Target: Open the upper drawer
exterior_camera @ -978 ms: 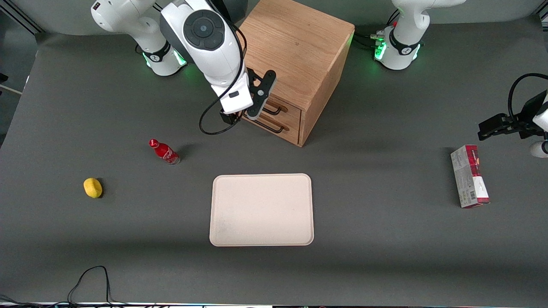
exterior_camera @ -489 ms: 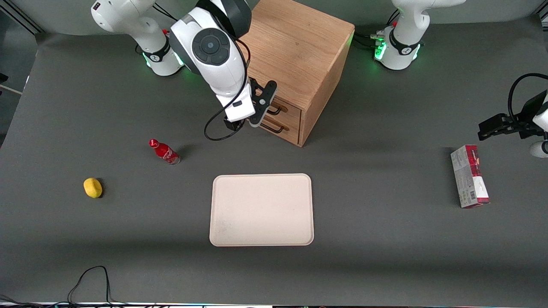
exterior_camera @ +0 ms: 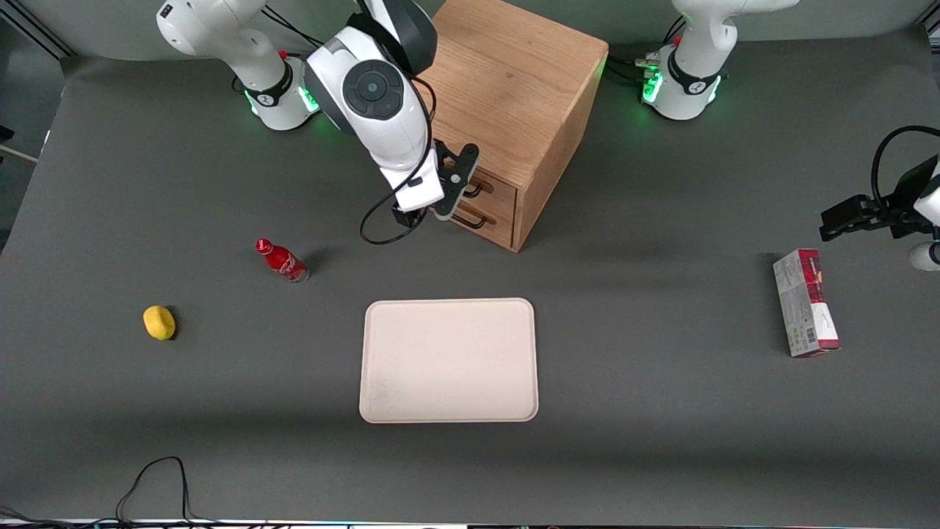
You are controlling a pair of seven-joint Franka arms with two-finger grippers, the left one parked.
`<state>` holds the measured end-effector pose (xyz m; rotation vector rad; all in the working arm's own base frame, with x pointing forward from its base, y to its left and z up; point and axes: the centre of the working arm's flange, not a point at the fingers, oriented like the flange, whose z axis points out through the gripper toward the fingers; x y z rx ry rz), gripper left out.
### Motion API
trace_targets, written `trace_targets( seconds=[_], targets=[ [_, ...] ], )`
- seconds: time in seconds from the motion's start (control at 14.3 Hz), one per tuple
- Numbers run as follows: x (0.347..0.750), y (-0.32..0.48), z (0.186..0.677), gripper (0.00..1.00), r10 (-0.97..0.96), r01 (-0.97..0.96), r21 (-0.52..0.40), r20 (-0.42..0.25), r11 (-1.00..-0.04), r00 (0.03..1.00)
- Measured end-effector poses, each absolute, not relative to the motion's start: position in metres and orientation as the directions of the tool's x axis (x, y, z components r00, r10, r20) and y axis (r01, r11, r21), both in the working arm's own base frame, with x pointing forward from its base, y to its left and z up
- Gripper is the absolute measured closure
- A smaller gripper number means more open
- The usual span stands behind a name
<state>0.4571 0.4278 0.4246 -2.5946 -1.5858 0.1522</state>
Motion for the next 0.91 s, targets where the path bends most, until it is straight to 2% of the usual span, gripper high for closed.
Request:
trace_targets(
  seconds=[0.91],
  targets=[
    [0.46, 0.418, 0.399, 0.0, 0.883, 0.876, -0.118, -0.014, -0.468, 0.469]
  ],
)
